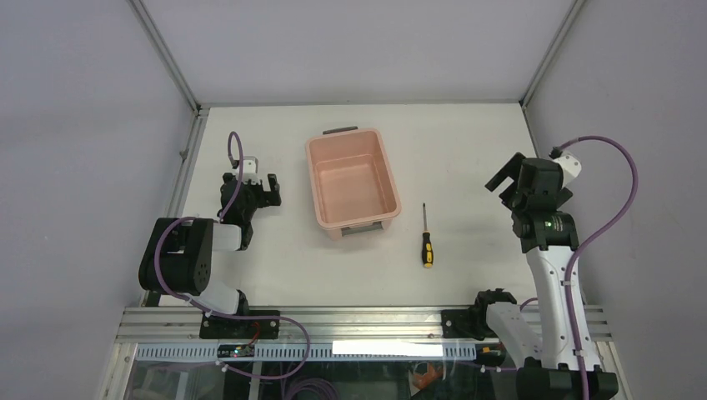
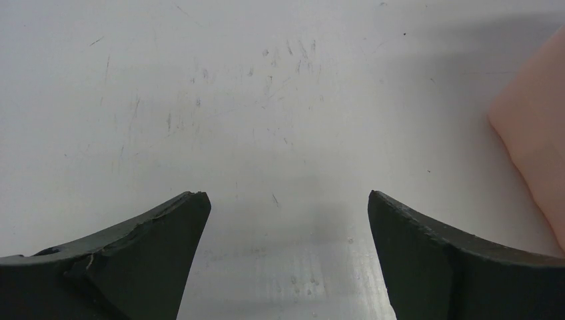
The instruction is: Put the screwdriver in the bin
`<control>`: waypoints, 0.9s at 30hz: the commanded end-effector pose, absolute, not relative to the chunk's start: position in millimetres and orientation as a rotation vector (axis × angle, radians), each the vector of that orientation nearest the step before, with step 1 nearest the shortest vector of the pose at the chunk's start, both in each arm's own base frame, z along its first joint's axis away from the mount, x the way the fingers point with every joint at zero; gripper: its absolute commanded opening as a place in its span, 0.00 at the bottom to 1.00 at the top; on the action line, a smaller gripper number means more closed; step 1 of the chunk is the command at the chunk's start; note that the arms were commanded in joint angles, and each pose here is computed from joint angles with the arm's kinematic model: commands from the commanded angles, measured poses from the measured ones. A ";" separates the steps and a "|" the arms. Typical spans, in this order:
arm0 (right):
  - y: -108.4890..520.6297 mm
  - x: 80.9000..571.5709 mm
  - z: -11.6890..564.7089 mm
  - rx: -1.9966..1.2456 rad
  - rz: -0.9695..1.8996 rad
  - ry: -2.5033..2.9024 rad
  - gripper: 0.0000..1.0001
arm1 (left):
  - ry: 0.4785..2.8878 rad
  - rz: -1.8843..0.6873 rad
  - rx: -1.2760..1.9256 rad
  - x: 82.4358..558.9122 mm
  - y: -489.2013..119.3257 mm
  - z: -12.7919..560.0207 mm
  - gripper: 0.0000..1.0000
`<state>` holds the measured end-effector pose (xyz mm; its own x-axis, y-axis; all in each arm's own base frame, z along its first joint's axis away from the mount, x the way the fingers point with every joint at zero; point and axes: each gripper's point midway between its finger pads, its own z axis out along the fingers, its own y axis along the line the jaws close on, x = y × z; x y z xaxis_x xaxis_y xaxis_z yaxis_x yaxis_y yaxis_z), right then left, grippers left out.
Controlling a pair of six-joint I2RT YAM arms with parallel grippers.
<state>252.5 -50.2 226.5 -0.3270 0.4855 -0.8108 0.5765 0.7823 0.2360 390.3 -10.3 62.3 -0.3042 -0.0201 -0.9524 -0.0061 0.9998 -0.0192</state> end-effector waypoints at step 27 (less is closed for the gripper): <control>120.7 217.3 28.0 0.311 0.166 2.750 0.67 | 1.826 -0.047 -0.021 393.9 -16.2 78.6 0.99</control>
